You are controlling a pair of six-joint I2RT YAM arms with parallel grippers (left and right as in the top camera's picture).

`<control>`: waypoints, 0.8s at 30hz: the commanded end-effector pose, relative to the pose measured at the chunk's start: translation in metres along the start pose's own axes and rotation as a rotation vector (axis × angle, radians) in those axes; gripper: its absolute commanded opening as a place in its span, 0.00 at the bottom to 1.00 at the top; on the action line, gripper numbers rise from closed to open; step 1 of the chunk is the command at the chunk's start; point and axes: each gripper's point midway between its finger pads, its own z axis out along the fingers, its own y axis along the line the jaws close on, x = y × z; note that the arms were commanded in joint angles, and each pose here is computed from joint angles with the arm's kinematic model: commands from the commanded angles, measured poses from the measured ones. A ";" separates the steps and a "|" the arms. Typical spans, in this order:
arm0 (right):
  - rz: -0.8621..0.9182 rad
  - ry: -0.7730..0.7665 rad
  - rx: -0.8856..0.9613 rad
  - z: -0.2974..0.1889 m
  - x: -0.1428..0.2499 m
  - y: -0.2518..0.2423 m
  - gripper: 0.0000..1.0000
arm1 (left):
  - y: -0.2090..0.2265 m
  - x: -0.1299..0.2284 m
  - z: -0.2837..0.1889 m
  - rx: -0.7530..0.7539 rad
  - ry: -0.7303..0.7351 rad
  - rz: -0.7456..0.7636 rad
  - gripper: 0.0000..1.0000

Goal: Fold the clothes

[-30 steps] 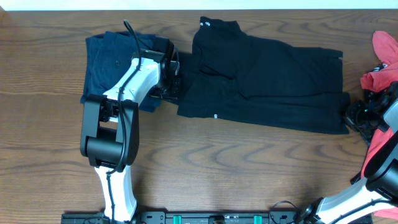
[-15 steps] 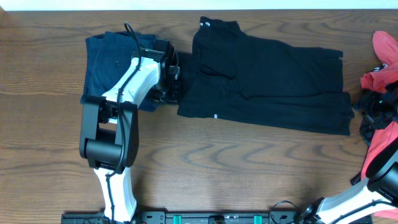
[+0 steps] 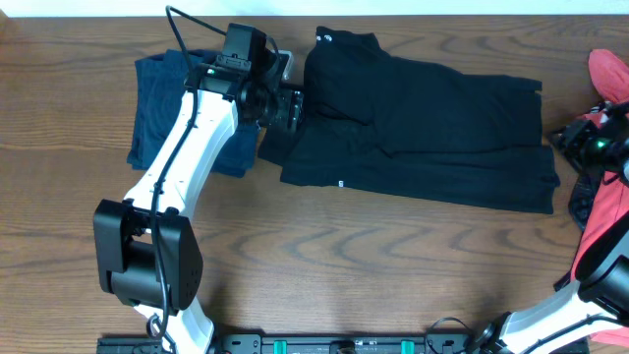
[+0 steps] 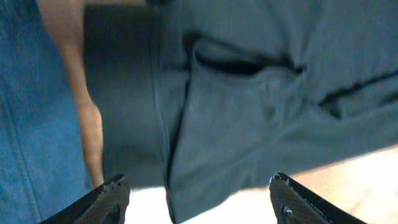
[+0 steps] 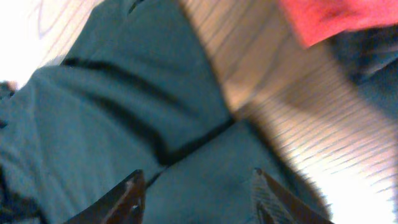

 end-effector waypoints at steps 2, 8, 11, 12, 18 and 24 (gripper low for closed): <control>0.022 0.083 0.059 -0.003 0.022 0.000 0.66 | -0.002 0.034 0.009 0.010 0.134 -0.023 0.74; 0.084 0.214 0.271 -0.015 0.058 -0.038 0.69 | 0.010 0.089 0.033 -0.001 0.309 -0.080 0.74; 0.095 0.251 0.314 -0.019 0.068 -0.044 0.72 | 0.018 0.106 0.055 -0.010 0.339 -0.133 0.75; 0.102 0.269 0.318 -0.020 0.073 -0.045 0.73 | 0.020 0.112 0.062 -0.013 0.348 -0.152 0.75; 0.112 0.302 0.324 -0.018 0.085 -0.048 0.82 | 0.021 0.124 0.093 0.028 0.382 -0.220 0.79; 0.135 0.285 0.323 -0.008 0.091 -0.054 0.83 | 0.022 0.122 0.113 0.048 0.372 -0.294 0.79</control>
